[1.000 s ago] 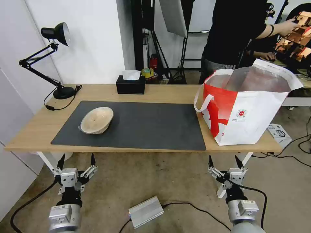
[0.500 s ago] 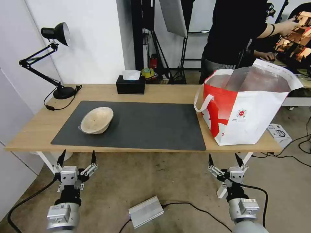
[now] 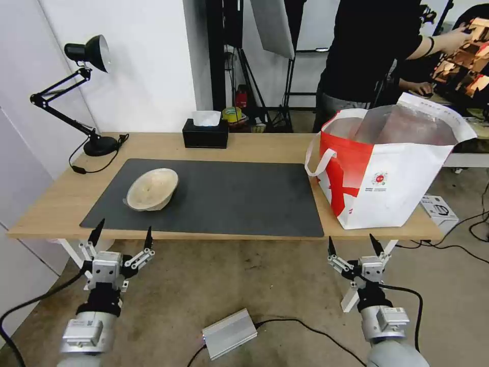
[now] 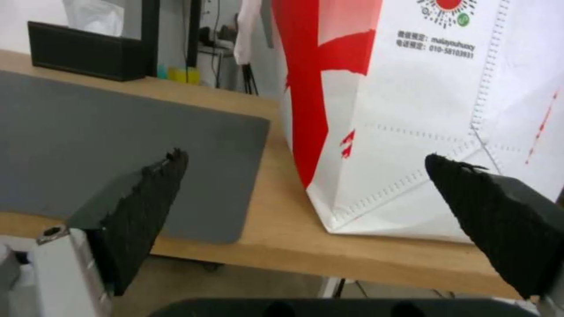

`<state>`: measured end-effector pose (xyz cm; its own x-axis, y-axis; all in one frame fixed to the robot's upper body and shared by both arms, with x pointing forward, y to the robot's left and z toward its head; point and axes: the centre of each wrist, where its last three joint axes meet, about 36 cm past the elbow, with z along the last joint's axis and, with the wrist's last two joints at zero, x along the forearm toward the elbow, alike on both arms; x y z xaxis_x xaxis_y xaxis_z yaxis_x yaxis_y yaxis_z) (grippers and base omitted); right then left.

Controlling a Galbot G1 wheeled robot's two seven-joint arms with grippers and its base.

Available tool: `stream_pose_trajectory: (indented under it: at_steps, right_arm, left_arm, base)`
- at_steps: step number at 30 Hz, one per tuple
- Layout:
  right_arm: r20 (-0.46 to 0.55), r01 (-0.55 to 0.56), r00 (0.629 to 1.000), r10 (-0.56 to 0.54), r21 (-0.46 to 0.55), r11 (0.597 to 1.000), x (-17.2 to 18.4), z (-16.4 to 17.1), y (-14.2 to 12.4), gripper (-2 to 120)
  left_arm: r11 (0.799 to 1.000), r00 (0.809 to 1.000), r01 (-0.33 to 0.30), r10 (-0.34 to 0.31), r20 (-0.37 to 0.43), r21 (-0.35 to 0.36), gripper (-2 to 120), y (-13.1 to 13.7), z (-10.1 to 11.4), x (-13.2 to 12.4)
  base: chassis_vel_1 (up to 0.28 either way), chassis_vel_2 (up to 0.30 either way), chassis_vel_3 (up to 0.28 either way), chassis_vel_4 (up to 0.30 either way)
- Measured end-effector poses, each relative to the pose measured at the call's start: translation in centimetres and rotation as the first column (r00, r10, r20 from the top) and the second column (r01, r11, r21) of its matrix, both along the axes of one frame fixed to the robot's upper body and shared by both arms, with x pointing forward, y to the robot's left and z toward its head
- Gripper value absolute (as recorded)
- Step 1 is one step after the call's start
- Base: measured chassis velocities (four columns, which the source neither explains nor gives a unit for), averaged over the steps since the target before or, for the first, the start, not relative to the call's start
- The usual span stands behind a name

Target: Pick up the trash from the table and place it into the takeout bag.

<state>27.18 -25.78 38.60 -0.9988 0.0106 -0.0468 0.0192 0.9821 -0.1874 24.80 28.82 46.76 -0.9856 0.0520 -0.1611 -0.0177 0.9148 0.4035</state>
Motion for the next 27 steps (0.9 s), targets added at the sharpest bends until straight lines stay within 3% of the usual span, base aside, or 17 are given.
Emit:
stream_pose_trajectory:
  at_steps: [10,15,27]
  right_arm:
    - [-0.011,-0.004,1.0,0.004,-0.003,1.0,0.1,0.2,0.1,100]
    - [-0.021,-0.001,1.0,0.001,-0.003,1.0,-0.2,0.0,0.1,100]
    - [-0.053,0.005,0.999,-0.005,0.0,1.0,-1.2,-0.6,0.1,100]
  left_arm:
    - [0.988,0.994,0.103,-0.107,0.027,0.117,100,3.0,-0.5,4.2]
    - [0.981,0.99,0.136,-0.141,0.022,0.14,100,4.2,-0.6,6.0]
    - [0.968,0.985,0.164,-0.172,0.026,0.19,100,6.1,0.3,8.8]
  base:
    - [0.0,0.0,0.0,0.0]
    - [0.0,0.0,0.0,0.0]
    - [0.0,0.0,0.0,0.0]
